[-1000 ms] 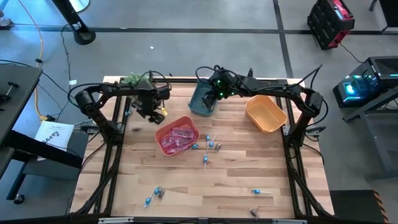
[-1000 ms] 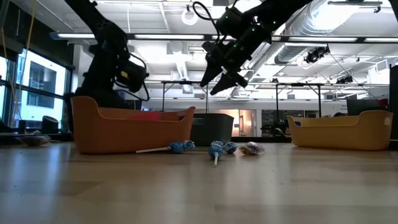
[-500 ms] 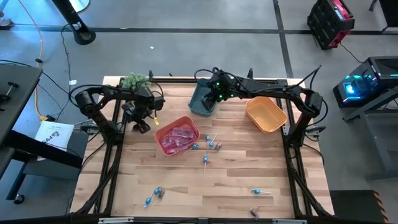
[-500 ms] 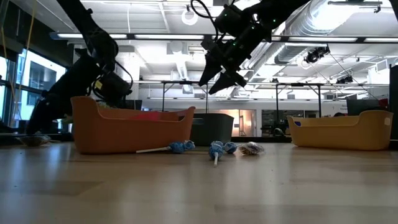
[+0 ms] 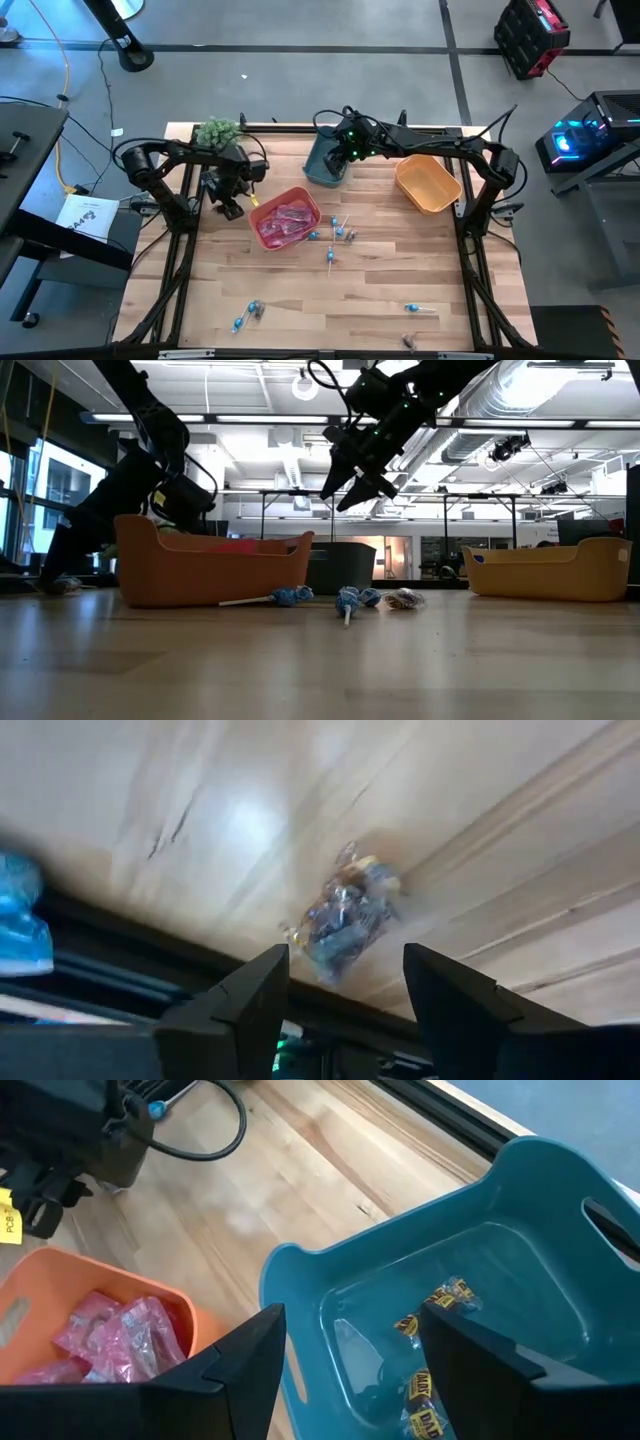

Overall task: Sort candy
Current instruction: Put the black candy into the blue bin

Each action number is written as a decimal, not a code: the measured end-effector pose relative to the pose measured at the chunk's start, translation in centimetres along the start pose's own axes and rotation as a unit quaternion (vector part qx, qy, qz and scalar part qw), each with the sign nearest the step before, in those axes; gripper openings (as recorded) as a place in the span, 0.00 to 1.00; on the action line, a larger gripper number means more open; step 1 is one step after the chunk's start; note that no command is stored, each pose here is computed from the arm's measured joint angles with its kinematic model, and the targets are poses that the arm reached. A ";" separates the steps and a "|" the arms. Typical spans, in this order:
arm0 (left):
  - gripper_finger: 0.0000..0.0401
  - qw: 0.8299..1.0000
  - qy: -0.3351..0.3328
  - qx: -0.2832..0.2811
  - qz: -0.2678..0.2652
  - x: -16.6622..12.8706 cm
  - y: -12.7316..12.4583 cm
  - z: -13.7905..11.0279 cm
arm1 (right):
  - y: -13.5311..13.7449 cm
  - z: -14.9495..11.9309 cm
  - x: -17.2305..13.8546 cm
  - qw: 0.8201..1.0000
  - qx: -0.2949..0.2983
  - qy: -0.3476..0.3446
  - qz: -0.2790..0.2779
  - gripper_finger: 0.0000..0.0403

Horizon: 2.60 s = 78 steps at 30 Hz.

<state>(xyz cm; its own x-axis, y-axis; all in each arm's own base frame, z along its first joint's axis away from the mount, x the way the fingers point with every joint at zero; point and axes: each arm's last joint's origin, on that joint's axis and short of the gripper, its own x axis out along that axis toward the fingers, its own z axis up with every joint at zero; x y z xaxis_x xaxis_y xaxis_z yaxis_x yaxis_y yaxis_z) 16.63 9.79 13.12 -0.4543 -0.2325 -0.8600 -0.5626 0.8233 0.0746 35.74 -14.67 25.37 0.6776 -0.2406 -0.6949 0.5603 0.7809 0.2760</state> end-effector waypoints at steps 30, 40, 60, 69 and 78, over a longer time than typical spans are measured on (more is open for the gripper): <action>0.48 0.997 -0.030 -0.070 -0.011 0.2 -0.1 0.6 | 0.1 0.0 0.0 1.000 0.013 0.001 0.001 0.56; 0.48 0.994 -0.012 -0.101 -0.027 1.4 -0.2 0.3 | 0.1 0.0 0.0 1.000 0.013 0.001 0.001 0.56; 0.09 0.987 -0.097 -0.126 -0.030 -1.0 -0.1 0.7 | 0.1 0.0 0.0 1.000 0.008 0.001 0.001 0.56; 0.11 0.950 -0.276 -0.139 -0.051 -8.7 0.5 -2.1 | 0.3 1.0 -2.3 0.999 -0.015 -0.027 0.036 0.56; 0.11 0.800 -0.573 -0.062 -0.169 -16.4 -2.1 0.6 | 1.4 2.9 -9.9 0.988 -0.042 -0.135 0.067 0.56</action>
<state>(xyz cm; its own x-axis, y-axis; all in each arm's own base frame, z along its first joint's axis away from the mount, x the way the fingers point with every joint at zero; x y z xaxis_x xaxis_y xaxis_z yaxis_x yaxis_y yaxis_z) 25.70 12.17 26.73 0.6291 0.2545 -0.7345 -0.6156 0.7400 -0.2708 31.20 -12.89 34.60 0.8518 -0.2667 -0.4509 0.4222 0.8590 0.2895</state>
